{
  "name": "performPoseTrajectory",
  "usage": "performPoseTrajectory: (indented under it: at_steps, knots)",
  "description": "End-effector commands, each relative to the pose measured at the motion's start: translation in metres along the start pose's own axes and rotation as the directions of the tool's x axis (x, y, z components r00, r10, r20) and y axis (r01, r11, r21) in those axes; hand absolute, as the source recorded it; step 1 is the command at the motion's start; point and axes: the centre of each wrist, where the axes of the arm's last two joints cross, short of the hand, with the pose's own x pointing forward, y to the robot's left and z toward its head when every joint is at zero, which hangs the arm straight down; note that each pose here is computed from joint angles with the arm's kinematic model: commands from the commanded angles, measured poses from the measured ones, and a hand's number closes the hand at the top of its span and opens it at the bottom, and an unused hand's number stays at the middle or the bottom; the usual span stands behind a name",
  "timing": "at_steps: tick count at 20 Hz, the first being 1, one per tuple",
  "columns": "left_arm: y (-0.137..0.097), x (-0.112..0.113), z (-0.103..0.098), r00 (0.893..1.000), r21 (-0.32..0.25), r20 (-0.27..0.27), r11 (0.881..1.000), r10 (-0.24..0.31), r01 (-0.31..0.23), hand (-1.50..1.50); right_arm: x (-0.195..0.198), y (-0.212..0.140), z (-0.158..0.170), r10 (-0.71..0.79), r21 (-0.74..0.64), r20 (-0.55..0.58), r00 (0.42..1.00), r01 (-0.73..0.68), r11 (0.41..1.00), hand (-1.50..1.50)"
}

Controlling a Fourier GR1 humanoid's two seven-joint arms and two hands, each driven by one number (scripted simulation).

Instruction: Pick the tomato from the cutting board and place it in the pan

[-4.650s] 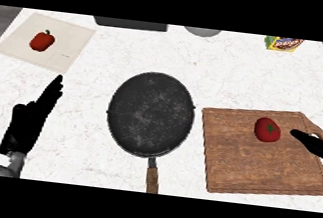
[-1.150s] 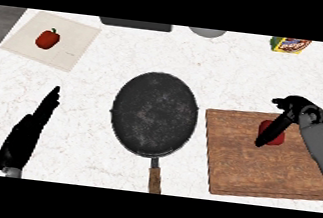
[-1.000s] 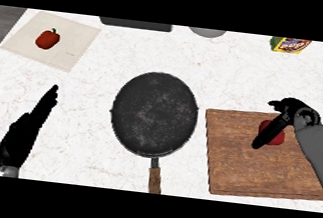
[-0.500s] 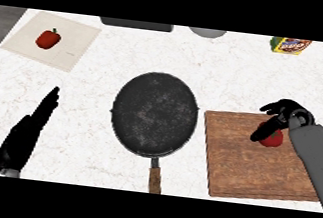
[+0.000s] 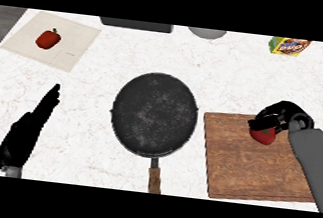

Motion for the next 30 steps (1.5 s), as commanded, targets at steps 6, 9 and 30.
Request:
performPoseTrajectory:
  at_steps: [6, 9, 30]
  knots:
    - [0.013, 0.0, 0.002, 1.0, -0.005, -0.001, 1.0, -0.009, 0.009, 0.0, -0.009, 0.022, 0.017, 0.454, -0.068, 0.274, 0.848, -0.454, 0.888, 1.5]
    - [0.014, -0.009, 0.001, 1.0, 0.01, -0.014, 1.0, 0.01, -0.01, 0.0, -0.015, 0.024, 0.032, 0.601, -0.278, 0.342, 0.722, -0.533, 0.799, 1.5]
    - [-0.013, -0.001, 0.003, 1.0, -0.001, 0.001, 1.0, 0.0, 0.0, 0.0, 0.107, 0.035, 0.14, 0.546, -0.59, 0.771, 0.327, 0.044, 0.806, 1.5]
